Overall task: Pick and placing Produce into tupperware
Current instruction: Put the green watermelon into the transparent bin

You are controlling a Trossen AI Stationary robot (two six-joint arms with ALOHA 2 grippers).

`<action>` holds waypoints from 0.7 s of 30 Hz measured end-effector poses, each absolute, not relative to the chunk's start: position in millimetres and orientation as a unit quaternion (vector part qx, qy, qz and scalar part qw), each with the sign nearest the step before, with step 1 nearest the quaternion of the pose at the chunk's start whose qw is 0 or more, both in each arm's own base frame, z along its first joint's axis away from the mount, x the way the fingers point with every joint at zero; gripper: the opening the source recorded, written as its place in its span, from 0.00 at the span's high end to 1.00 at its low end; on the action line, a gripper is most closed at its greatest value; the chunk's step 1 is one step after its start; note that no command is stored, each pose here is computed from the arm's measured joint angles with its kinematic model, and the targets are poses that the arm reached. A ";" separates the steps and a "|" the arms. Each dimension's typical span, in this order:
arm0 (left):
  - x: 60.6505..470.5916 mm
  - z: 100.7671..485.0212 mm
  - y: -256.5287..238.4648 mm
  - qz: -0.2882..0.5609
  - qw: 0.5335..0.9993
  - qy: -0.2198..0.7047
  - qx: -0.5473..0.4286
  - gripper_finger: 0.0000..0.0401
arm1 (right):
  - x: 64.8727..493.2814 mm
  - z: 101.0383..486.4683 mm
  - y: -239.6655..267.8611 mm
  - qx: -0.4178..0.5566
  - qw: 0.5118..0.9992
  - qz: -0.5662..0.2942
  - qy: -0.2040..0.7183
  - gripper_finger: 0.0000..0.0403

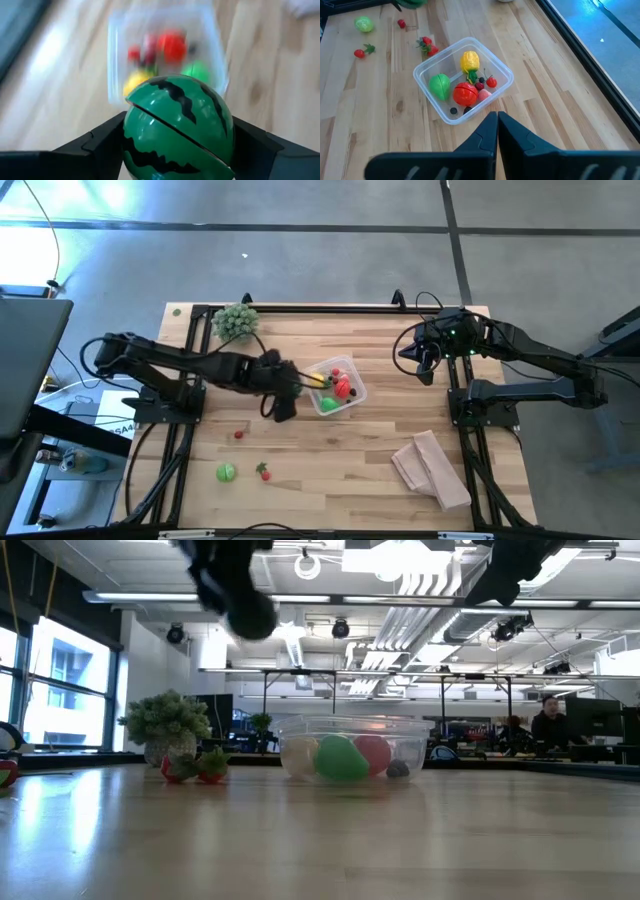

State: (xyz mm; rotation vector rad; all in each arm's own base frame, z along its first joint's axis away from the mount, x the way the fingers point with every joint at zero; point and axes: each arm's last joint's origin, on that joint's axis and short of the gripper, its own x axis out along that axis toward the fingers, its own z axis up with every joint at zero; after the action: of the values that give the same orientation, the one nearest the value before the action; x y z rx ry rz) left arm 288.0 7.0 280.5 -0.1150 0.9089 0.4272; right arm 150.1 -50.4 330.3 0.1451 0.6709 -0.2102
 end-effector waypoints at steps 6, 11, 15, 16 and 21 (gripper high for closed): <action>308.1 315.7 7.5 0.165 0.932 0.324 0.018 0.31 | 150.1 330.3 -50.4 0.071 0.936 -0.102 0.328 0.99; 318.6 327.5 18.7 0.147 0.954 0.260 0.017 0.32 | 150.1 330.3 -50.4 0.071 0.936 -0.103 0.328 0.99; 329.9 313.9 48.0 0.116 0.956 0.268 -0.020 0.33 | 150.0 330.3 -50.4 0.071 0.936 -0.103 0.328 0.99; 333.1 309.2 55.0 0.107 0.956 0.271 -0.029 0.33 | 150.1 330.3 -50.4 0.071 0.936 -0.103 0.328 0.99; 347.4 279.4 85.9 0.065 0.949 0.300 -0.072 0.31 | 150.0 330.3 -50.4 0.071 0.936 -0.103 0.328 0.99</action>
State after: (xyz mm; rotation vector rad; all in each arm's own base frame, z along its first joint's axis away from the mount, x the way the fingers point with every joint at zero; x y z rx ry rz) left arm 347.4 85.9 279.4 -0.1466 0.6098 0.1326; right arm 150.0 -50.4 330.3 0.1450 0.6705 -0.2095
